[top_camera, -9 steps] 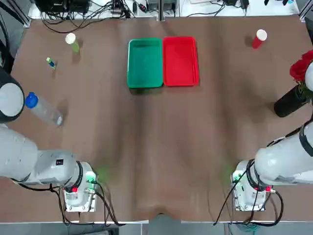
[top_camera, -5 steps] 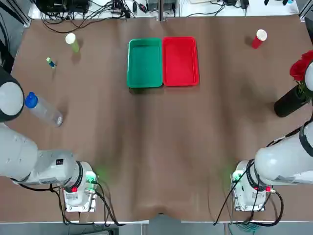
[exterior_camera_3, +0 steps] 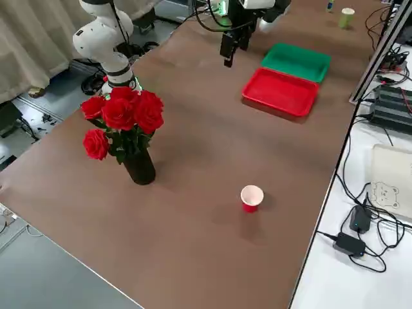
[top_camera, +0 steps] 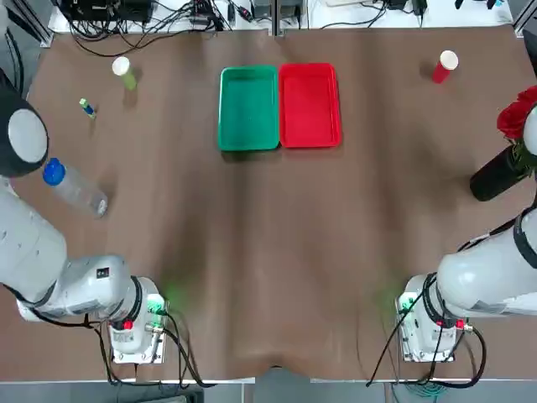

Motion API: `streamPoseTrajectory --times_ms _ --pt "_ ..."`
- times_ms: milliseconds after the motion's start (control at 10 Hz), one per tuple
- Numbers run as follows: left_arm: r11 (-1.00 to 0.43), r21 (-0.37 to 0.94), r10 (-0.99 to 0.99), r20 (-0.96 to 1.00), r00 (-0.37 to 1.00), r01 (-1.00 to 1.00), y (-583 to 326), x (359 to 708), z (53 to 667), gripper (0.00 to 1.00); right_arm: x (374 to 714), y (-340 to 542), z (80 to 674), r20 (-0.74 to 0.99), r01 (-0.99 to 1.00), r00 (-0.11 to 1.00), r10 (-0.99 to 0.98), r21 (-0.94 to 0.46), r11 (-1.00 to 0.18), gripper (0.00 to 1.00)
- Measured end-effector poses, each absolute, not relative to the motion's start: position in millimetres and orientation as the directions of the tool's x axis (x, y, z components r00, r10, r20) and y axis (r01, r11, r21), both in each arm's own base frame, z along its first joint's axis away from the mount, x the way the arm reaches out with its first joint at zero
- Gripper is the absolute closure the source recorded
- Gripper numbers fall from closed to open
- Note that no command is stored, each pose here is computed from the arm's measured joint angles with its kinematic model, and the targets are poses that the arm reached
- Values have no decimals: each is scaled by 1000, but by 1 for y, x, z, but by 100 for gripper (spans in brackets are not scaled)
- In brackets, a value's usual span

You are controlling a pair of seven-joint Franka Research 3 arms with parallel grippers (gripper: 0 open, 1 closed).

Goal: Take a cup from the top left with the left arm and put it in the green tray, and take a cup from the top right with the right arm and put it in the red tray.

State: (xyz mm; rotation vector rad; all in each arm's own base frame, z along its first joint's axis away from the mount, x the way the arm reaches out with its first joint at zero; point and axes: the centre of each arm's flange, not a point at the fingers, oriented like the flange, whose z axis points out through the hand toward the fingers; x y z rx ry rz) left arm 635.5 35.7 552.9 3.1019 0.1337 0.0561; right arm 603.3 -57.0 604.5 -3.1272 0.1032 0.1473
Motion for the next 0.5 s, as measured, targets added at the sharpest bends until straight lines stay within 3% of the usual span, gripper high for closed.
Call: streamPoseTrajectory --times_ms 300,500 --pt "-997 -47 60 66 996 63 47 674 483 0 616 -119 576 -66 -122 991 -119 -36 -992 0" --pt "-997 -58 53 89 995 59 57 695 434 0 645 -147 509 -72 -151 987 -146 -68 -986 0"
